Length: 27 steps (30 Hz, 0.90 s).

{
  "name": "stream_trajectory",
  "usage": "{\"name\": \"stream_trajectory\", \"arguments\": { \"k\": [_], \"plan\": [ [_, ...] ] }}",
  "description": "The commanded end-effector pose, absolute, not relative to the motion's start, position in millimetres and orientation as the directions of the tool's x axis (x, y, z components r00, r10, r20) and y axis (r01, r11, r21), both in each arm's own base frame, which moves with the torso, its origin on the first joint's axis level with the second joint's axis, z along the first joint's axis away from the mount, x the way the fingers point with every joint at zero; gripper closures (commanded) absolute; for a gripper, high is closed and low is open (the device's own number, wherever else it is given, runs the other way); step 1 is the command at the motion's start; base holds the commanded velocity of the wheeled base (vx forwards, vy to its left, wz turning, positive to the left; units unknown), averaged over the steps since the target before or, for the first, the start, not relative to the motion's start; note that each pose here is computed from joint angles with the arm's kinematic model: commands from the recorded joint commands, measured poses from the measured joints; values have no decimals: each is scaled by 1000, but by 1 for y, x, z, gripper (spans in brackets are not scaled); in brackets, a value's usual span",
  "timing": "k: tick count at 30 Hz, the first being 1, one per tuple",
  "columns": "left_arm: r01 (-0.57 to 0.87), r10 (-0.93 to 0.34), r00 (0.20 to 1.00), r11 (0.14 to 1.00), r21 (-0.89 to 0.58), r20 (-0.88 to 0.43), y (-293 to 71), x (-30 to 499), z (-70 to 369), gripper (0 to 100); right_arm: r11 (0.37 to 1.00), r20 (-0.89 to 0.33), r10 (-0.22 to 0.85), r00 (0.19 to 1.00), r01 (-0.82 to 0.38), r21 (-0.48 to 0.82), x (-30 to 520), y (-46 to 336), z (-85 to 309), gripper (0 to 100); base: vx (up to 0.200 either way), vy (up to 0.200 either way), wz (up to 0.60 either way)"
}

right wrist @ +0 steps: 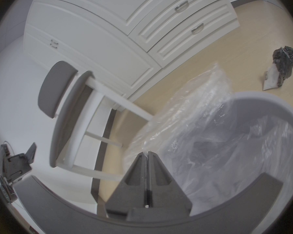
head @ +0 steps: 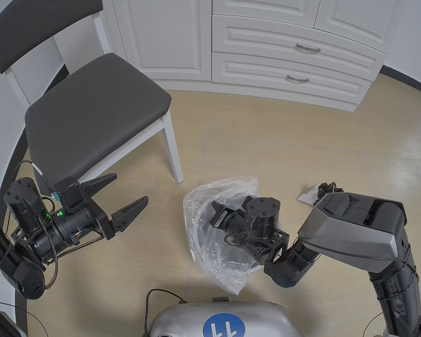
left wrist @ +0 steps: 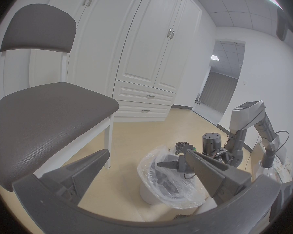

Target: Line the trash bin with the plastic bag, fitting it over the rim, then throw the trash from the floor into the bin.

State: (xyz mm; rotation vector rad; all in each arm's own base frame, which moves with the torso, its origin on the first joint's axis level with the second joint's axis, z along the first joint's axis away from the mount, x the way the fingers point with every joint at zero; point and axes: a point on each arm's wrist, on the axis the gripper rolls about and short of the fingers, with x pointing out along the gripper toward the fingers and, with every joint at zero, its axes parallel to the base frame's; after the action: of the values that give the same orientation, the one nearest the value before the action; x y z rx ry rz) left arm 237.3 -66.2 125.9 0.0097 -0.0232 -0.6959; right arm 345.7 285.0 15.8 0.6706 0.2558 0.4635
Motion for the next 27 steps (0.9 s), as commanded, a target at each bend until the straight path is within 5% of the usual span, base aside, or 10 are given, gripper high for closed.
{"name": "stream_trajectory", "arguments": {
  "k": [1, 15, 22, 27],
  "plan": [
    [642, -643, 766, 766, 16, 16, -67, 237, 126, 0, 717, -125, 452, 883, -276, 640, 362, 267, -6, 100, 0, 0, 0],
    [646, -646, 763, 763, 12, 10, -68, 238, 123, 0, 747, -148, 384, 911, -213, 629, 394, 230, -30, 100, 0, 0, 0],
    [645, -645, 764, 764, 12, 10, -68, 240, 123, 0, 761, -91, 382, 920, -257, 596, 382, 220, 14, 100, 0, 0, 0],
    [644, -644, 765, 765, 12, 10, -68, 240, 123, 0, 829, -32, 360, 933, -304, 470, 374, 200, 49, 100, 0, 0, 0]
  ]
}}
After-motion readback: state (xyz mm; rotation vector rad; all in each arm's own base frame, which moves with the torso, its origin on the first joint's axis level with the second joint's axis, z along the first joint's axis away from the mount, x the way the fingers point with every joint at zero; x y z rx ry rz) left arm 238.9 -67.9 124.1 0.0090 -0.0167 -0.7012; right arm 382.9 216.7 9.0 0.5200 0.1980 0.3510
